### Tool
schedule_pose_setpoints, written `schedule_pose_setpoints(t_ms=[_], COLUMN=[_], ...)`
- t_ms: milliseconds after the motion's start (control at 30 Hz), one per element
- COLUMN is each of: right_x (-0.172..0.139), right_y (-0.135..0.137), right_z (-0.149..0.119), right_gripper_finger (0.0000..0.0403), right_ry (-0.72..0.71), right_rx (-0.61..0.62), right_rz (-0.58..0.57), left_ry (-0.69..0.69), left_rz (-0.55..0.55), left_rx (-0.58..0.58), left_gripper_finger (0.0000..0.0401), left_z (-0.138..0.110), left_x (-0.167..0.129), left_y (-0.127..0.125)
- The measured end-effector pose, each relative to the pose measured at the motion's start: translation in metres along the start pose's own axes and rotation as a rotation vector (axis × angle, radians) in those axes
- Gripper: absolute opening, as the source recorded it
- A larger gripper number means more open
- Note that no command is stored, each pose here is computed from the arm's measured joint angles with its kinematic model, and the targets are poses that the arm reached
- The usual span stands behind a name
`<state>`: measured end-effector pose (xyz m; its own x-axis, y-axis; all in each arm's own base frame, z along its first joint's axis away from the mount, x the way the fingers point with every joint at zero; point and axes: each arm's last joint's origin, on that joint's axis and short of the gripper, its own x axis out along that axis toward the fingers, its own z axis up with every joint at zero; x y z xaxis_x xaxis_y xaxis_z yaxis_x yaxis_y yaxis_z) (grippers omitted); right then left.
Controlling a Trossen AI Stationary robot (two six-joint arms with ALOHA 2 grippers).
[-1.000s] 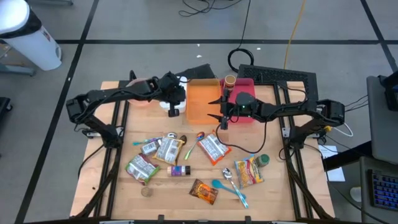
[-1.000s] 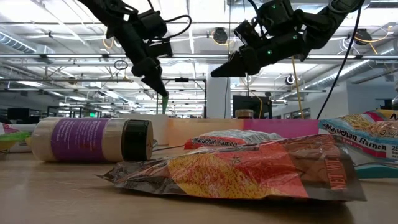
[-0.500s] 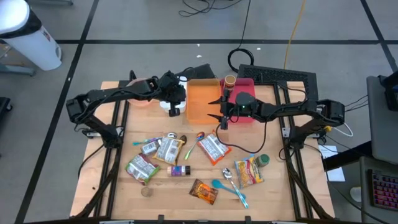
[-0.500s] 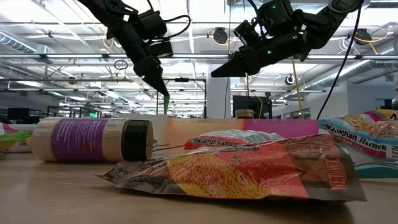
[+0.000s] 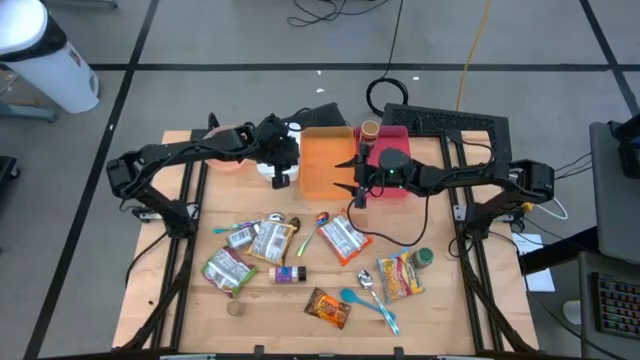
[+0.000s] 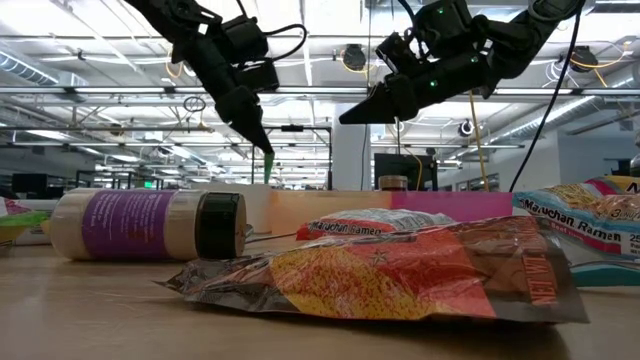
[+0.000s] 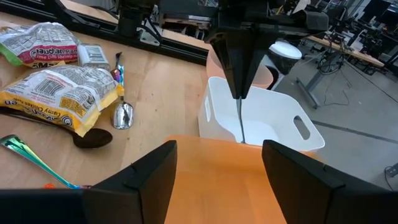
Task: Pick & Place Food Item
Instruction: Put the middle purple blue spoon into the white bin, then put the black spoon into the white bin
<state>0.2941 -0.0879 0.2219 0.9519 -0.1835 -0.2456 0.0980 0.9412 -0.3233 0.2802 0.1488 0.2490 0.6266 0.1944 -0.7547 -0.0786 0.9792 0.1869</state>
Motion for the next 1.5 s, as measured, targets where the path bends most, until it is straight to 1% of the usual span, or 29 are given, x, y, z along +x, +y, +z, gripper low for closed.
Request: schedule_pose_setpoints(t_ms=[100,300,500,633,767,933,1000,1100,1367,1500], right_x=[0.0,0.0,0.0,0.0,0.0,-0.002,-0.003,-0.004,-0.005,-0.005], right_y=[0.0,0.0,0.0,0.001,0.001,0.003,0.004,0.006,0.006,0.005], right_z=[0.0,0.0,0.0,-0.001,-0.001,-0.007,-0.01,-0.013,-0.013,-0.012], right_gripper_finger=[0.0232,0.0231,0.0227,0.0229,0.023,0.0227,0.0227,0.0229,0.0227,0.0228], right_ry=[0.0,0.003,0.003,0.013,0.017,0.009,0.002,-0.011,-0.018,-0.027], right_rx=[0.0,0.009,0.012,0.016,0.016,0.011,0.009,0.012,0.017,0.015], right_rz=[0.0,0.002,0.004,0.008,0.009,0.005,0.002,-0.004,-0.007,-0.01], left_ry=[-0.002,0.005,0.068,0.107,0.116,0.092,0.084,0.078,0.08,0.08], left_rz=[0.0,-0.006,-0.046,-0.058,-0.06,-0.044,-0.039,-0.034,-0.022,-0.007], left_rx=[0.003,-0.011,-0.023,-0.043,-0.044,-0.052,-0.056,-0.073,-0.106,-0.114], left_gripper_finger=[0.0007,0.0027,0.0007,0.0024,0.0019,0.0012,0.0022,0.0048,0.0142,0.018], left_z=[0.0,-0.001,-0.007,-0.013,-0.014,-0.012,-0.011,-0.011,-0.013,-0.002], left_x=[0.0,0.001,0.026,0.041,0.045,0.043,0.042,0.042,0.041,0.033], left_y=[0.0,0.0,-0.002,-0.002,-0.002,-0.001,0.0,0.002,0.009,0.014])
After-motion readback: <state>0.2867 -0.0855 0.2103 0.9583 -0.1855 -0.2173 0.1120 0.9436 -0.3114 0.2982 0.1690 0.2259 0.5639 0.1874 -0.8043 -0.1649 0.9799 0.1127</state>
